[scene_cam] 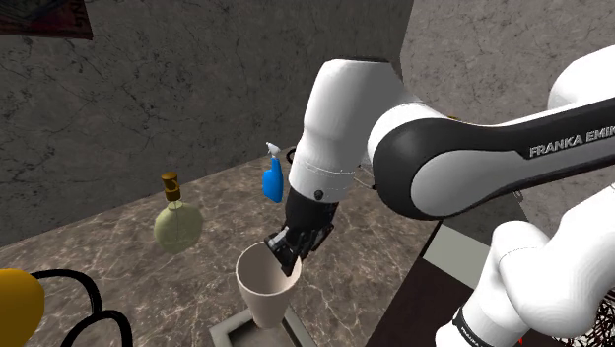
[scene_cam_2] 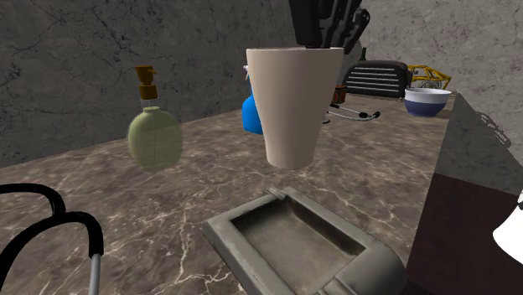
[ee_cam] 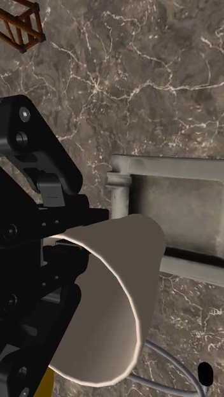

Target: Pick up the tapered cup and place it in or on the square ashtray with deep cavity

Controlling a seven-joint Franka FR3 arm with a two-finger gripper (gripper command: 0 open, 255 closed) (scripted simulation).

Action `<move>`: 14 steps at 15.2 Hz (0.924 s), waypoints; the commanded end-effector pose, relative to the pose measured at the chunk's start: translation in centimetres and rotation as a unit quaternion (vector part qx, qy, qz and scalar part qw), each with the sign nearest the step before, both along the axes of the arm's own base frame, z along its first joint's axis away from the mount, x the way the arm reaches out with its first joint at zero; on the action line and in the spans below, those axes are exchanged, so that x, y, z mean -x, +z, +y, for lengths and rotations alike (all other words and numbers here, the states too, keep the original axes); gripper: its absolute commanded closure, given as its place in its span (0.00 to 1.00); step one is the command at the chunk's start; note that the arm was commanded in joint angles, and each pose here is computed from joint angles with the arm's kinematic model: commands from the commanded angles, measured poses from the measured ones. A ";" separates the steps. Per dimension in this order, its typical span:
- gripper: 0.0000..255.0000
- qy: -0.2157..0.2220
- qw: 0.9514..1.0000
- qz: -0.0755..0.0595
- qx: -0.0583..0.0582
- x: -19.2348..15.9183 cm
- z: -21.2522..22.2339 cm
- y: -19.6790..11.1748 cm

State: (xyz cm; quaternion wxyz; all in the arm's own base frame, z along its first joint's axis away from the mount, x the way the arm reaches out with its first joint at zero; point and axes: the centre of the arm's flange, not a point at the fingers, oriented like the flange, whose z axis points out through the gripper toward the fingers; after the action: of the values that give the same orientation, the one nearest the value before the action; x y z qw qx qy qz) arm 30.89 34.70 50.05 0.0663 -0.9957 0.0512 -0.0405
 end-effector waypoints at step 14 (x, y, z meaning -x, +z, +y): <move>1.00 -0.001 1.000 0.000 0.000 1.3 0.1 -7.3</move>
State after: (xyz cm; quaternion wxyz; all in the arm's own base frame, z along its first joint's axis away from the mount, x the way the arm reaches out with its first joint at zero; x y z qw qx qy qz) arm 29.54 34.81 43.30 0.0660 -0.9957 0.0517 -0.0401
